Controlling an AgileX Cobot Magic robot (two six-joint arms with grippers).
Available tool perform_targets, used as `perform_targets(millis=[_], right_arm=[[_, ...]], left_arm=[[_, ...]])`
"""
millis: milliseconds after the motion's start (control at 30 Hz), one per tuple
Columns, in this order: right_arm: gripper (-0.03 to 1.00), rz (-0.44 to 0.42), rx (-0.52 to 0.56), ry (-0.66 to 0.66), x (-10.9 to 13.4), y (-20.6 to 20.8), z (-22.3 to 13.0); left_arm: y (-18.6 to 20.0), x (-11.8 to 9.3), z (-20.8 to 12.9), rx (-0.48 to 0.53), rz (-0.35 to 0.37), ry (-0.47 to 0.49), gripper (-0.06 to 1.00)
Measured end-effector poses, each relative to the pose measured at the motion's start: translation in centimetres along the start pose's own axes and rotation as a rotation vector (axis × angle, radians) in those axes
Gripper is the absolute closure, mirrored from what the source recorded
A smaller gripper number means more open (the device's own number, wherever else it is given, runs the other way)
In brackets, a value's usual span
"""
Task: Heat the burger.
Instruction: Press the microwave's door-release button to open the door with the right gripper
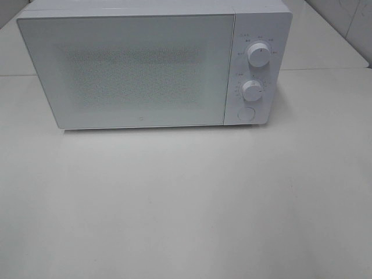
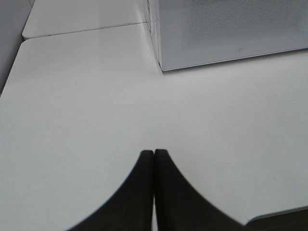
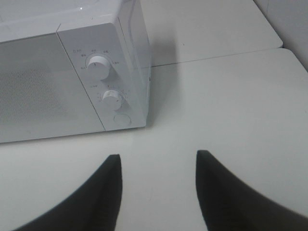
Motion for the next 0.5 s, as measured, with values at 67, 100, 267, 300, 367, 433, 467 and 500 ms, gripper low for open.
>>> perform_targets(millis=[67, 100, 267, 300, 367, 433, 467, 500], right_arm=[[0.51, 0.002, -0.008, -0.001, 0.2, -0.9, 0.6], [0.51, 0.002, -0.008, -0.001, 0.2, -0.9, 0.6], [0.51, -0.004, 0.000, -0.002, 0.4, -3.7, 1.5], [0.51, -0.004, 0.000, -0.002, 0.4, -3.7, 1.5], [0.52, -0.006, 0.004, -0.003, 0.5, -4.6, 1.7], [0.54, -0.008, 0.006, -0.002, 0.6, -6.0, 2.1], [0.54, -0.008, 0.006, -0.002, 0.6, -6.0, 2.1], [0.57, -0.008, 0.003, 0.011, 0.6, -6.9, 2.3]], left_arm=[[0.0, 0.0, 0.0, 0.000, 0.000, 0.000, 0.94], [0.0, 0.0, 0.0, 0.000, 0.000, 0.000, 0.94], [0.0, 0.0, 0.0, 0.000, 0.000, 0.000, 0.94], [0.0, 0.0, 0.0, 0.000, 0.000, 0.000, 0.94], [0.0, 0.0, 0.0, 0.000, 0.000, 0.000, 0.94], [0.0, 0.0, 0.0, 0.000, 0.000, 0.000, 0.94], [0.0, 0.0, 0.0, 0.000, 0.000, 0.000, 0.94], [0.0, 0.0, 0.0, 0.000, 0.000, 0.000, 0.94]])
Point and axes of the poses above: a point on each arm's last joint axis where the gripper is mounted, y pointing back along that axis away from the gripper, x along the wrist's bending axis when the last joint is at zero, z = x × y, the point moved 7 cm from there along -y, pointing out along that axis toward the gripper, and after that the axes turned 14 degrees about -y, right-handed, at the moved point
